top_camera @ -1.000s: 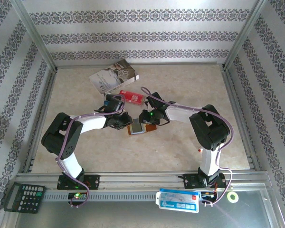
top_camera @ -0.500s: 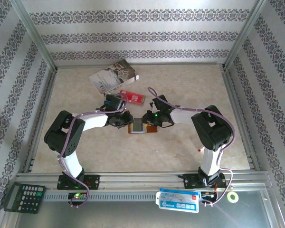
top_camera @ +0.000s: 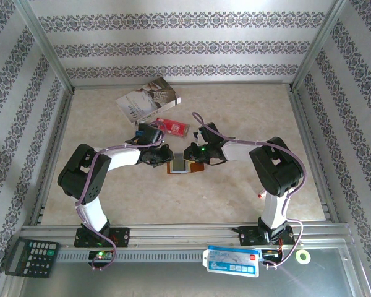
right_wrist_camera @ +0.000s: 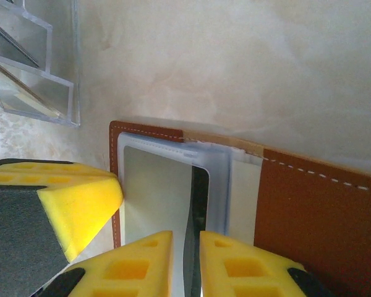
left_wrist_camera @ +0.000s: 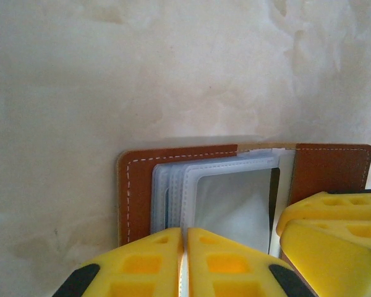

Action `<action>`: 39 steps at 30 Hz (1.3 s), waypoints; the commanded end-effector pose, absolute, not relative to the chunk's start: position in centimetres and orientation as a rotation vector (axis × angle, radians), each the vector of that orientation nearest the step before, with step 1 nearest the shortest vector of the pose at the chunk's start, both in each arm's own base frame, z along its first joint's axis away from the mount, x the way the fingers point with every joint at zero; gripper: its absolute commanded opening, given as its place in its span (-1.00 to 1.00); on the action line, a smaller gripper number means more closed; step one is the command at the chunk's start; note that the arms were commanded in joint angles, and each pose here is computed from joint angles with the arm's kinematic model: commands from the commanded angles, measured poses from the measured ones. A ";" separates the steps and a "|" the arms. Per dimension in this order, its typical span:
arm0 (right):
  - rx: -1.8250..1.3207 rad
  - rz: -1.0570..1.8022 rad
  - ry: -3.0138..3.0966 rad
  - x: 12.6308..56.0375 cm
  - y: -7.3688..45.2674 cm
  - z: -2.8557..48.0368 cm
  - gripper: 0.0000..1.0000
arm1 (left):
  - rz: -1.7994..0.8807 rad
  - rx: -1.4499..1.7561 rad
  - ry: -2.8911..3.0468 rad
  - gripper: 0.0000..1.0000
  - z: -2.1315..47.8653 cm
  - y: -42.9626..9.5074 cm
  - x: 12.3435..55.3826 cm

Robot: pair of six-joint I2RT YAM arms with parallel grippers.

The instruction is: Take the credit cards out of the card holder

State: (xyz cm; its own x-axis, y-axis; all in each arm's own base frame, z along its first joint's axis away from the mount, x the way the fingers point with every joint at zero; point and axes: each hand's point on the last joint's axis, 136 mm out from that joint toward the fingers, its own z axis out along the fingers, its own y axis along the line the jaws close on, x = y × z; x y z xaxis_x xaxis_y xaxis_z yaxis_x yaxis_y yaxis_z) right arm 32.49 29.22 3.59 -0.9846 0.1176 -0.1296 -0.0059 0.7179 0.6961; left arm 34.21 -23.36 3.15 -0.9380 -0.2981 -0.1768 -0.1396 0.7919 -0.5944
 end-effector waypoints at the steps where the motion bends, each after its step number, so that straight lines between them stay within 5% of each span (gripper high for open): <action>1: 0.105 1.112 2.789 32.2 29.0 2.5 -0.62 | -0.799 -0.326 2.799 -0.78 1.5 -22.9 33.0; 12: 0.104 1.076 2.819 32.0 29.0 1.7 -0.59 | -0.802 -0.321 2.798 -0.77 1.6 -22.9 33.0; 29: 0.129 0.998 2.797 32.0 26.9 2.0 -0.84 | -0.771 -0.319 2.799 -0.71 1.8 -22.5 32.9; 39: 0.106 1.049 2.781 32.1 27.6 2.7 -0.76 | -0.877 -0.190 2.705 -0.58 6.6 -24.0 33.6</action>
